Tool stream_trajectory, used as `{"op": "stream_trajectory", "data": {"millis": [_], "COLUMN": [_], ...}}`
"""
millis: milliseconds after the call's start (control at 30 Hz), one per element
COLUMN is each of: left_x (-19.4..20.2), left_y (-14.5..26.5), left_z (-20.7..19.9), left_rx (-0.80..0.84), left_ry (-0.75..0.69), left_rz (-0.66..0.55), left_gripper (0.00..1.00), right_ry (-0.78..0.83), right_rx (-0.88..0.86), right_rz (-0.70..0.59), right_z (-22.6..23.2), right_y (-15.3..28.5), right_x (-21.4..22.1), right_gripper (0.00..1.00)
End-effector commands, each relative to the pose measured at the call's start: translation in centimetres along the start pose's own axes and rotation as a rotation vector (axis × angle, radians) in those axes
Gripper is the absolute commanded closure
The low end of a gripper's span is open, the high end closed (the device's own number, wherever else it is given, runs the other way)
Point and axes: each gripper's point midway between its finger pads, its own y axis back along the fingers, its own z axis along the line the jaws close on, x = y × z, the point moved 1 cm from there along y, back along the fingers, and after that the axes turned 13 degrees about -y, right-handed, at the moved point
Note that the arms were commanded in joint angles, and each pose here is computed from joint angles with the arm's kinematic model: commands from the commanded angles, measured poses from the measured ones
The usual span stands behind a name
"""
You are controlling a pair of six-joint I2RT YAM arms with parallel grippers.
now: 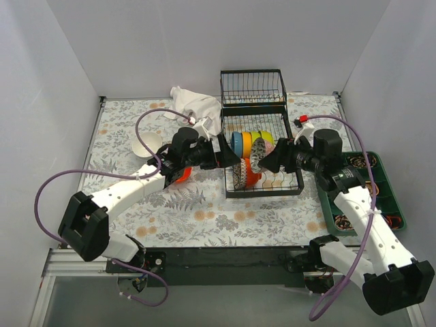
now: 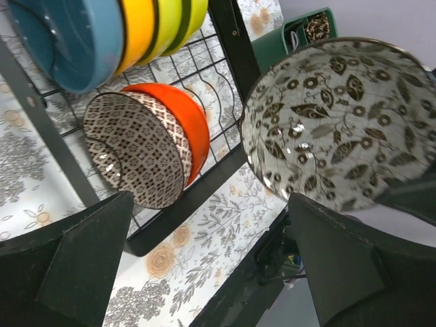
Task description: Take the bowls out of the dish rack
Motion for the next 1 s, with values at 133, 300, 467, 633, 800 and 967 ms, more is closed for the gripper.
{"op": "stream_trajectory", "data": {"millis": [133,300,467,633,800,967], "left_x": [-2.2,-1.4,-0.8,-0.7,-1.0,-2.4], "left_y": [-1.6,-2.3,-2.5,-2.3,-1.6,0.4], "left_z": [-3.5,-3.9,-3.9,-3.6,-2.8,-0.4], "left_rx": [0.091,0.111,0.123,0.109,0.049,-0.082], "left_ry": [-0.002,0.031,0.065,0.07,0.043,0.006], "left_rz": [-0.059,-0.038,-0.031,-0.039,-0.062,-0.121], "left_gripper": [0.12,0.24,0.61,0.94,1.0,1.0], "right_ry": [-0.016,-0.055,-0.055,-0.058,-0.058,-0.069], "right_rx": [-0.364,-0.414,-0.426,-0.432,-0.401,-0.315], "right_rz": [-0.064,-0.05,-0.046,-0.032,-0.04,-0.067], "right_z": [7.2,7.2,7.2,7.0,6.0,3.9], "right_y": [1.7,1.7,1.6,1.3,0.9,0.3], "right_x": [-1.5,-0.5,-0.3,0.1,0.6,1.2], "right_gripper": [0.96,0.96,0.96,0.93,0.66,0.18]}}
